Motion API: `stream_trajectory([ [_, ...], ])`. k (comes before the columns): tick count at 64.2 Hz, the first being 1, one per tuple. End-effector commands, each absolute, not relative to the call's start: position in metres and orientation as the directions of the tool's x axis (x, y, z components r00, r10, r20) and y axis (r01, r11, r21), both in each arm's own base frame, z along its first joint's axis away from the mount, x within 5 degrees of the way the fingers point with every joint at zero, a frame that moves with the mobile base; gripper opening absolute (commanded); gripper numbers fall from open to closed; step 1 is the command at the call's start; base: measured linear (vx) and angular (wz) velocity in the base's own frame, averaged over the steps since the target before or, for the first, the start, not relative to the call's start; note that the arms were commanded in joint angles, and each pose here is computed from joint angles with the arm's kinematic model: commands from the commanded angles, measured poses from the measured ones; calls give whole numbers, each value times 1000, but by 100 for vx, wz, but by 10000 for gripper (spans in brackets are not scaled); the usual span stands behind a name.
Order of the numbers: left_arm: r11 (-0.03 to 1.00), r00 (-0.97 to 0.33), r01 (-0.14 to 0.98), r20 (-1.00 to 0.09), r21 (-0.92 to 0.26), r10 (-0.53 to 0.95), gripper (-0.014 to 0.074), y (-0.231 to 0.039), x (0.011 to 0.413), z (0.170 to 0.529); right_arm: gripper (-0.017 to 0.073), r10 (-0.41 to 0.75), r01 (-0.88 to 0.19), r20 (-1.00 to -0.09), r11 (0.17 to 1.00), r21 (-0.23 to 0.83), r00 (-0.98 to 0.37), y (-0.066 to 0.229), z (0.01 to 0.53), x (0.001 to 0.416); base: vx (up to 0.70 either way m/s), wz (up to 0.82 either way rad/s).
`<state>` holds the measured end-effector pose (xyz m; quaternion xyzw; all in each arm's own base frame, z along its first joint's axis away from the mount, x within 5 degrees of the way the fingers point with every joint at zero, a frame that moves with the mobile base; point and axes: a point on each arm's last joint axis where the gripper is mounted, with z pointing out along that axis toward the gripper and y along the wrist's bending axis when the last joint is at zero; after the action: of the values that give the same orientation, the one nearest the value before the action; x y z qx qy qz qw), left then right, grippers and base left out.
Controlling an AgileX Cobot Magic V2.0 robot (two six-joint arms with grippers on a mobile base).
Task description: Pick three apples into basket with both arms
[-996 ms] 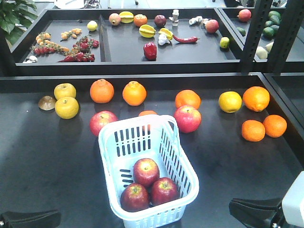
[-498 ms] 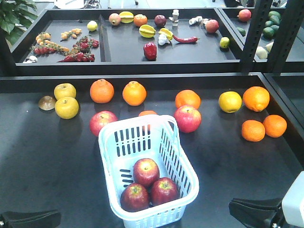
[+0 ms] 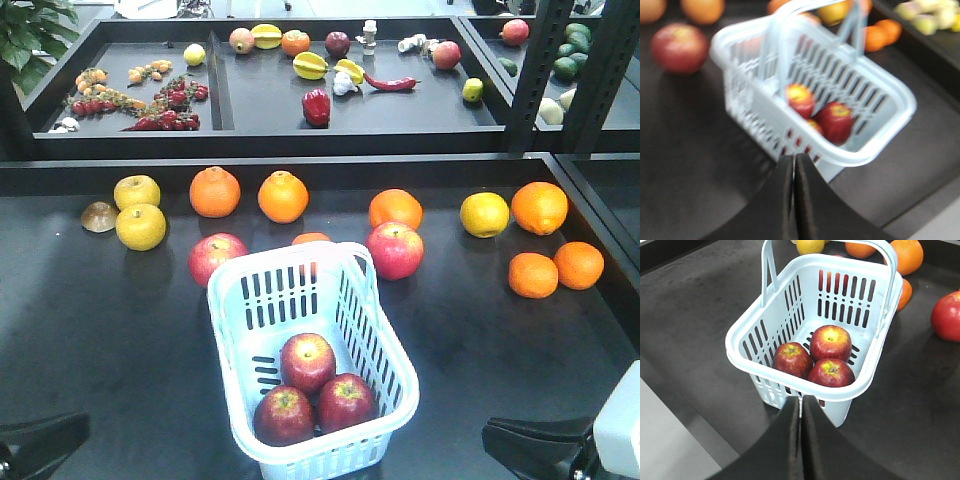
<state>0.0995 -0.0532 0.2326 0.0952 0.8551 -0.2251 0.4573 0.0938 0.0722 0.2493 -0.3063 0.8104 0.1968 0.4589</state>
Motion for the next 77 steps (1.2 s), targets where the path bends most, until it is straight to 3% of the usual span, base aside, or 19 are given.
stream_trajectory([
  [1,904,-561,248,-812,-348,-158,-6,-47,105,237,-5,-274,-657,-894,753,29,-353,72,261,98,0,0],
  [13,916,-541,128,-801,-381,-257,-6,-36,100,201,-5,-275,-657,-894,753,29,-354,72,261,98,0,0],
  [23,914,-478,122,-830,-386,-287,-6,-28,85,174,-5,-275,-657,-894,753,29,-354,72,261,98,0,0],
  [34,924,-360,200,-901,-328,-242,-6,-26,78,186,-5,-276,-659,-893,752,30,-355,72,261,98,0,0],
  [45,945,-136,263,-977,-196,-165,-6,-21,70,202,-5,-276,-659,-893,751,30,-356,72,261,98,0,0],
  [59,973,117,181,-979,-142,-165,-6,-8,52,216,-5,-276,-659,-893,751,30,-356,72,261,98,0,0],
  [77,991,139,12,-981,-132,-133,-6,0,54,216,-5,-280,-662,-890,749,32,-360,72,260,97,0,0],
])
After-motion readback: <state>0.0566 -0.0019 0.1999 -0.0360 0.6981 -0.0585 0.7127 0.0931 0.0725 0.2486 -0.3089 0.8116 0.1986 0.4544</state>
